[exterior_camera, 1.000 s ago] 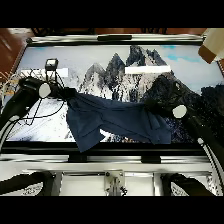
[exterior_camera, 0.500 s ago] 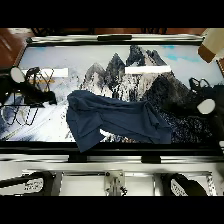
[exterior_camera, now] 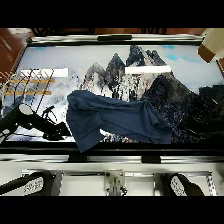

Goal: Fold the shirts.

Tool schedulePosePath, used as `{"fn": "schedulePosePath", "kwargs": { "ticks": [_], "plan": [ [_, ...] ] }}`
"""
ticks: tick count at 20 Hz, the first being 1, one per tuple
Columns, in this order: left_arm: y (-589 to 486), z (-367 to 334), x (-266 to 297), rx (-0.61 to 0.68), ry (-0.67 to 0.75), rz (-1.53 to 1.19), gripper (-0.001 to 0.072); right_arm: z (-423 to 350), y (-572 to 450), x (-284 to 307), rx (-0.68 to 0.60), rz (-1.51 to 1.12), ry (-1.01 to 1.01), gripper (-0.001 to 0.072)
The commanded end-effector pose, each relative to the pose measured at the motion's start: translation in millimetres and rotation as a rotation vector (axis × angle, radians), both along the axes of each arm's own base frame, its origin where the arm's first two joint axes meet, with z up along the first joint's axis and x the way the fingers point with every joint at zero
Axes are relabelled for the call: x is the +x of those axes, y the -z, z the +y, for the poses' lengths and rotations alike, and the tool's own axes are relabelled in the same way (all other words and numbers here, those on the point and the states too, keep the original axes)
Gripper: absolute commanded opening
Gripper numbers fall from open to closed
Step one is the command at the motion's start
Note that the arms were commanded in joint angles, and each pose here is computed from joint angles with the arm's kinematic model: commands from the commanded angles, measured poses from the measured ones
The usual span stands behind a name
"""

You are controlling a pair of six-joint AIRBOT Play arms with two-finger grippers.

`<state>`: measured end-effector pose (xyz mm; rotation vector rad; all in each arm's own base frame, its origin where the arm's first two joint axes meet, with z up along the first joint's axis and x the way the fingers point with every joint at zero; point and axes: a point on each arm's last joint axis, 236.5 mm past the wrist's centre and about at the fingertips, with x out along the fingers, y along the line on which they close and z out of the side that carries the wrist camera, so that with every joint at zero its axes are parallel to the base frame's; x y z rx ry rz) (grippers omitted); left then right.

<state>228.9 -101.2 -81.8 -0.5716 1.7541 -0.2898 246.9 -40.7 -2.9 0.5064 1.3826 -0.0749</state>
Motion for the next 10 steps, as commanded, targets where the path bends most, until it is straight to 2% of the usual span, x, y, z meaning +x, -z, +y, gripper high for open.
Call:
{"fn": "schedulePosePath", "kwargs": {
  "ticks": [1,4,6,10],
  "plan": [
    [15.1,-27.8,-1.8,-0.061,-0.040,-0.033,0.0523,4.0,-0.9,-3.5,0.032,0.005,0.002,0.0502],
    [24.8,-45.2,-8.9,-0.049,0.026,-0.028,0.0513,3.8,-0.9,-3.7,0.032,0.006,0.005,0.0502],
    [30.9,-55.9,-12.3,-0.037,0.064,-0.033,0.0354,3.7,-0.8,-3.8,0.032,0.008,0.009,0.0503],
    [35.6,-64.3,-7.1,-0.012,0.048,-0.057,0.0118,9.8,20.8,-17.1,0.057,0.065,-0.018,0.0504]
  ]
}}
